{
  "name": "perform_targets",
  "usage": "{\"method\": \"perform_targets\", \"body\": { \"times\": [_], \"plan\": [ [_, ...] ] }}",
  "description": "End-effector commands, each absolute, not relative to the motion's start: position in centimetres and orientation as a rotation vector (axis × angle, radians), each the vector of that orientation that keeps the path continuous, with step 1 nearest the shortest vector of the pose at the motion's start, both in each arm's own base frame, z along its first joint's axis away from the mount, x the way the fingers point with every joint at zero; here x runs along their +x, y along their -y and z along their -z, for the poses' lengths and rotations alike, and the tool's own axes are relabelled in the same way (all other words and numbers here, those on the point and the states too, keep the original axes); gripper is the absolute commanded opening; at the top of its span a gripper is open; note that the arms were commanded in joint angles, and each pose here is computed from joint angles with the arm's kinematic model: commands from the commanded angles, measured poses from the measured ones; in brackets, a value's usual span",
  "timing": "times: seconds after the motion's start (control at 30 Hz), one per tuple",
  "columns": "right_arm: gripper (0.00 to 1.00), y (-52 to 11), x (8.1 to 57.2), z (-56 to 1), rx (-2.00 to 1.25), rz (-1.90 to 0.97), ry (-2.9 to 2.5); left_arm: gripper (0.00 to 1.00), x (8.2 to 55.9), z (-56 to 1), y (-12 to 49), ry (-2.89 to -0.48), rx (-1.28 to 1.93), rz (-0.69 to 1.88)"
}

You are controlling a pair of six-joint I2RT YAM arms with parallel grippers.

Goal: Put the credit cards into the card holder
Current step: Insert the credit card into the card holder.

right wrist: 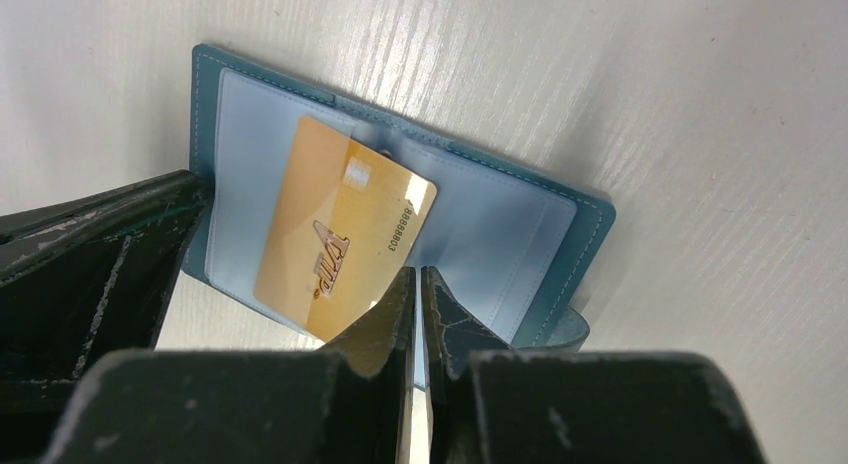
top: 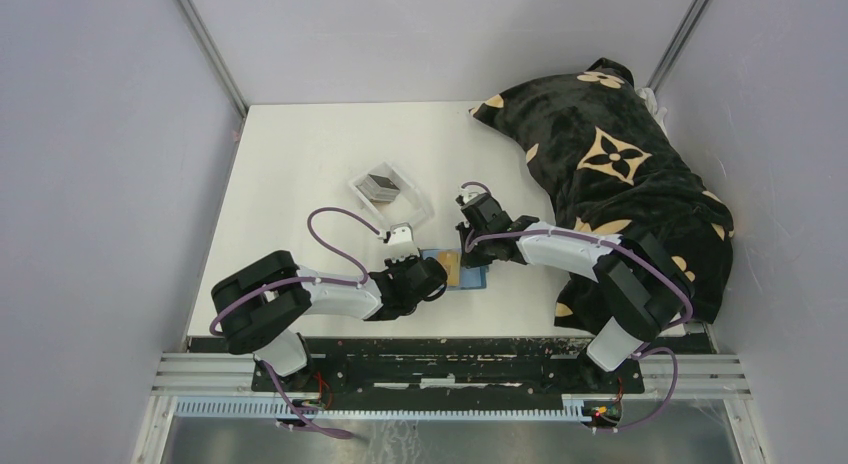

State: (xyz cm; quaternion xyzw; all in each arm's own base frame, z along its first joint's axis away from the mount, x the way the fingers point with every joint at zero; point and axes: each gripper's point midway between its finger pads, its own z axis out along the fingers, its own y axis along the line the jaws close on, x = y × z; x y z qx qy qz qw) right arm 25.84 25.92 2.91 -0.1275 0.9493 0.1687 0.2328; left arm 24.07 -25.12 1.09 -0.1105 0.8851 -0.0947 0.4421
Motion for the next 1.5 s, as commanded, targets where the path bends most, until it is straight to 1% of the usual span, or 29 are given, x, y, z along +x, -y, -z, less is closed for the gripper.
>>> {"method": "perform_targets", "body": {
  "times": [0.0, 1.47],
  "plan": [
    [0.1, -27.1, 26.5, -3.4, -0.346, -0.502, -2.578, 0.03, 19.8, 5.2, 18.1, -2.408, -0.132, -0.117],
    [0.1, -30.2, 26.1, -3.6, -0.397, -0.543, -2.562, 0.03, 19.6, 5.5, 18.0, -2.411, -0.134, -0.104]
  ]
}}
